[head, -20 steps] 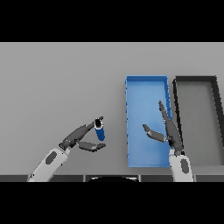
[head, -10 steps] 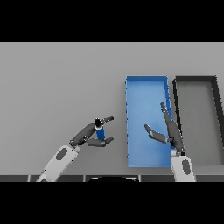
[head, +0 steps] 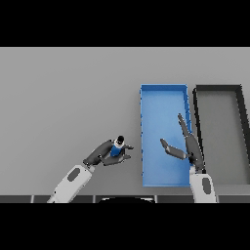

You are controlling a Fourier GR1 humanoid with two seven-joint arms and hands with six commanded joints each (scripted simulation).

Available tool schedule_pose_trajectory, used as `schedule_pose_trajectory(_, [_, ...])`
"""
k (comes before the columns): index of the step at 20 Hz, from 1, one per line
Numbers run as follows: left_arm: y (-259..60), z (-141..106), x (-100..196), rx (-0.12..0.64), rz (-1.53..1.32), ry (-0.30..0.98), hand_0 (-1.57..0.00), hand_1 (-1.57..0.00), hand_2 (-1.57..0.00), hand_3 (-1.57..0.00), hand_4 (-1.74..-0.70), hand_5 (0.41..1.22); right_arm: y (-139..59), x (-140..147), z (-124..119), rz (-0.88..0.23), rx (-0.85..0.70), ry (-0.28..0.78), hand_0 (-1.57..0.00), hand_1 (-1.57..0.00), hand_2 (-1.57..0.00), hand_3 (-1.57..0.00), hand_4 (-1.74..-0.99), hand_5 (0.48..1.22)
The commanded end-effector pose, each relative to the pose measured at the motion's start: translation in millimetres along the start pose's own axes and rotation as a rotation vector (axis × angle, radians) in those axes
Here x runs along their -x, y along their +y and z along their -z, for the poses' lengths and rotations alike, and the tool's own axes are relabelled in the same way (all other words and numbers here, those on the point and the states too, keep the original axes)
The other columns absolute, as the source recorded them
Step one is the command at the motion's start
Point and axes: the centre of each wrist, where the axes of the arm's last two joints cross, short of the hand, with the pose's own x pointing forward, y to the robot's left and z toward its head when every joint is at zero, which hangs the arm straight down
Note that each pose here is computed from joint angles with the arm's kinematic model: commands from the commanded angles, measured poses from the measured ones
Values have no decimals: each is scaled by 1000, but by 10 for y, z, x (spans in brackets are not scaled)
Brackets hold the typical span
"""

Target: Pick up the blue pipe and place it into the blue bin.

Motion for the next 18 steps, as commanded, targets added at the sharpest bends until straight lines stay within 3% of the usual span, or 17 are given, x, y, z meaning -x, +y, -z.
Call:
schedule_pose_trajectory(1, [0, 4, -3, -1, 10, -8, -1329, -1376, -1404, -1370, -1561, 1148, 9, -2, 21, -3, 0, 9, 1, 1, 1, 1, -1176, 559])
schedule_pose_trajectory(5, [-52, 63, -67, -10, 40, -69, -1472, -1491, -1503, -1489, -1502, 1191, -37, -15, 46, -5, 7, 17, 1, 1, 1, 1, -1166, 556])
schedule_pose_trajectory(10, [-118, 181, -334, -7, 15, -238, -1539, -1545, -1549, -1544, -1480, 1211, -28, 8, -17, -28, 0, 9, 1, 1, 1, 1, -1144, 551])
schedule_pose_trajectory(18, [-128, 255, -695, 54, 49, -243, -1566, -1567, -1567, -1566, -1473, 1219, -62, 13, -1, -42, 3, 17, 1, 1, 1, 1, -1123, 571])
